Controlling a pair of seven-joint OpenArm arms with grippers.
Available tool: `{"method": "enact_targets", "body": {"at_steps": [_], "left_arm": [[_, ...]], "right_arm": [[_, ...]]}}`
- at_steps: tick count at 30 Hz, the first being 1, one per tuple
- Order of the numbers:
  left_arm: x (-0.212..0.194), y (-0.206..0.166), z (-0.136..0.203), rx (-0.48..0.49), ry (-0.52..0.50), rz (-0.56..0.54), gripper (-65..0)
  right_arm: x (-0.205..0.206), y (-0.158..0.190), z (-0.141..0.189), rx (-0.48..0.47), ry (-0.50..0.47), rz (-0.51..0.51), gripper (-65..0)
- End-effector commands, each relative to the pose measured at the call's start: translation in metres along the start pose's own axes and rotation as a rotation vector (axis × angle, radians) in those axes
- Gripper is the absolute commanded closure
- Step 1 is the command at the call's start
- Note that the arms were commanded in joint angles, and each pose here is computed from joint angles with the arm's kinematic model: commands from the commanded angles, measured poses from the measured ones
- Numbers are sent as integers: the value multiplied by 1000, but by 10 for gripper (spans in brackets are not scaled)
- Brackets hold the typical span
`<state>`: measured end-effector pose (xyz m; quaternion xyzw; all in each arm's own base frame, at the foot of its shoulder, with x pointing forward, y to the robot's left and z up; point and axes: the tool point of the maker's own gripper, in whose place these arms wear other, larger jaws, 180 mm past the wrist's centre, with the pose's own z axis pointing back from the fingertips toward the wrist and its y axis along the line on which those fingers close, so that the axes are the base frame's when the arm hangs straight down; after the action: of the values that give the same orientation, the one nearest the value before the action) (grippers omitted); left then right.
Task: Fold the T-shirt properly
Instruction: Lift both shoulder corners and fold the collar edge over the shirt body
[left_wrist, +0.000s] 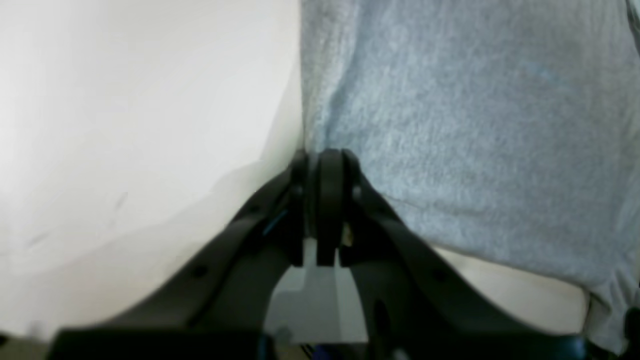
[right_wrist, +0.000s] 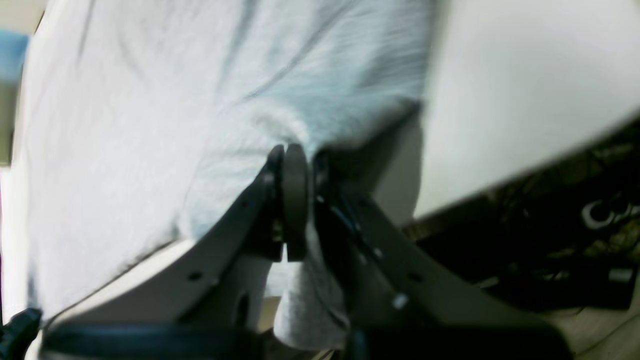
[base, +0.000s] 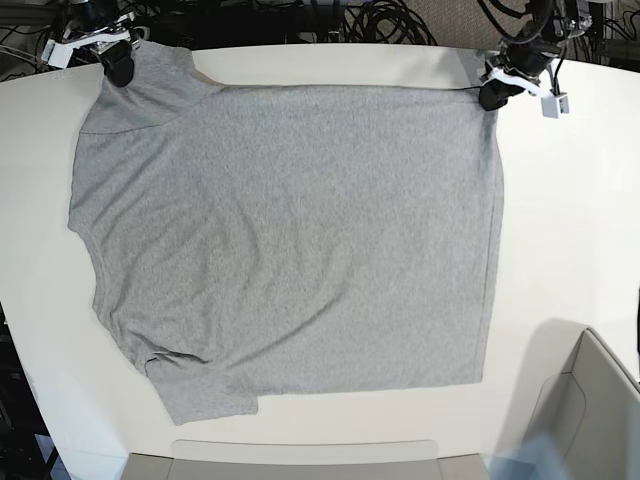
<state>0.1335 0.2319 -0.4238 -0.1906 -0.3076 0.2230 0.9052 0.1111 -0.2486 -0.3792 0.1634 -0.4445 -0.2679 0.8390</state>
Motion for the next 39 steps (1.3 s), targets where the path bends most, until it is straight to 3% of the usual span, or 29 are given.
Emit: {"method": "enact_targets", "body": {"at_steps": [1, 9, 13, 15, 18, 29, 33, 39], "left_arm": [[14, -5, 9, -17, -57, -27, 0], [24, -8, 13, 24, -91, -4, 0], [35, -18, 15, 6, -121, -22, 0], [45, -15, 12, 40, -144, 8, 0], [58, -13, 6, 74, -173, 48, 0], [98, -35, -8, 14, -159, 44, 0], [109, -31, -11, 69, -174, 78, 0], [132, -37, -17, 97, -223, 12, 0]], "right_arm": [[14, 9, 3, 28, -50, 21, 0], [37, 54, -1, 123, -127, 96, 0], [46, 58, -5, 136, -152, 106, 0], [52, 58, -8, 136, -166, 114, 0], [60, 59, -19, 148, -123, 165, 0], [117, 70, -64, 78, -156, 366, 0], [126, 76, -73, 69, -165, 397, 0], [140, 88, -84, 71, -170, 420, 0]]}}
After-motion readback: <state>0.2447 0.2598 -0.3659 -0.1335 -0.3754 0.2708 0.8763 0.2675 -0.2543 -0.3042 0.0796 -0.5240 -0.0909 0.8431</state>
